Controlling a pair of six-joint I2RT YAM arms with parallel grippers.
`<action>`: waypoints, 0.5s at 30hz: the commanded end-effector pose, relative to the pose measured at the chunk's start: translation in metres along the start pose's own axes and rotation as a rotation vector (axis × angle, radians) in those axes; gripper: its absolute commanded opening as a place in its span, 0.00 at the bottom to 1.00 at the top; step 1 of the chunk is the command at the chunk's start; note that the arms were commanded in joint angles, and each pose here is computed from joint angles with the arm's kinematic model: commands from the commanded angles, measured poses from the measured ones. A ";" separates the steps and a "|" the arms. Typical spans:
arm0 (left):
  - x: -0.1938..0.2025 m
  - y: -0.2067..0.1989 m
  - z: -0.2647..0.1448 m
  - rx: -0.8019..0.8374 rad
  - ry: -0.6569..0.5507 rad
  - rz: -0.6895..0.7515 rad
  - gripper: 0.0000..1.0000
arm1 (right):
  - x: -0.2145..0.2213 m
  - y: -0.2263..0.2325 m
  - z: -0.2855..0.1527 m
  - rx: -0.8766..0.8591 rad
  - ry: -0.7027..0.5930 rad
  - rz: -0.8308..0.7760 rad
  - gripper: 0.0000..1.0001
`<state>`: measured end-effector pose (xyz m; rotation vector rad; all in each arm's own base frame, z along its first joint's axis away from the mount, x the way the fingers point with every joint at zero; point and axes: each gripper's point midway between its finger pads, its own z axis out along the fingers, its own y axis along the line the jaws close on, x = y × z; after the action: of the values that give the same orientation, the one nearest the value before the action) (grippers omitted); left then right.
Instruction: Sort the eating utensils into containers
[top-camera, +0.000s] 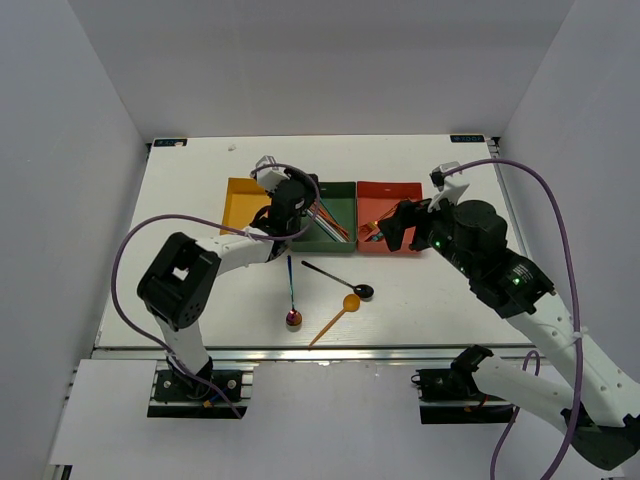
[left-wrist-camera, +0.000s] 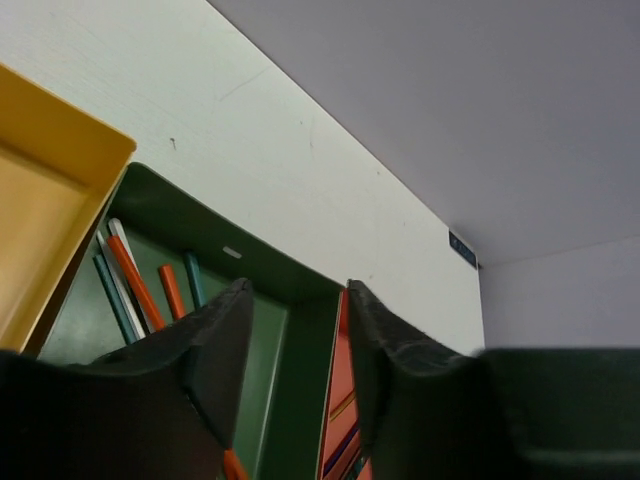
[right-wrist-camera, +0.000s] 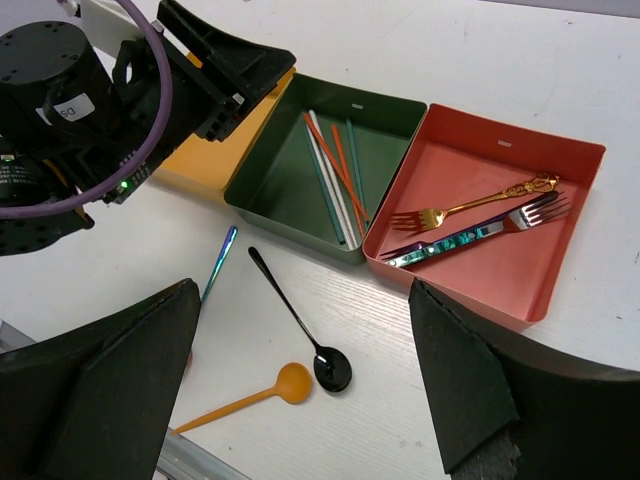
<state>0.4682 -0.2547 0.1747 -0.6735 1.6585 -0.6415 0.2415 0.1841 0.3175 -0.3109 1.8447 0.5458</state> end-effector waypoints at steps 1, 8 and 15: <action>-0.012 -0.044 -0.012 0.096 0.014 -0.035 0.58 | -0.004 0.002 0.004 -0.003 -0.011 -0.002 0.89; -0.033 -0.066 -0.043 0.099 0.063 0.052 0.95 | 0.016 -0.002 0.019 0.042 0.068 0.059 0.89; -0.097 -0.009 -0.097 -0.247 0.144 0.608 0.98 | 0.084 -0.021 0.043 0.245 0.235 0.199 0.89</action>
<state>0.4324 -0.2482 0.2686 -0.4350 1.8009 -0.4386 0.2607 0.2018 0.2461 -0.1792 2.1037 0.4972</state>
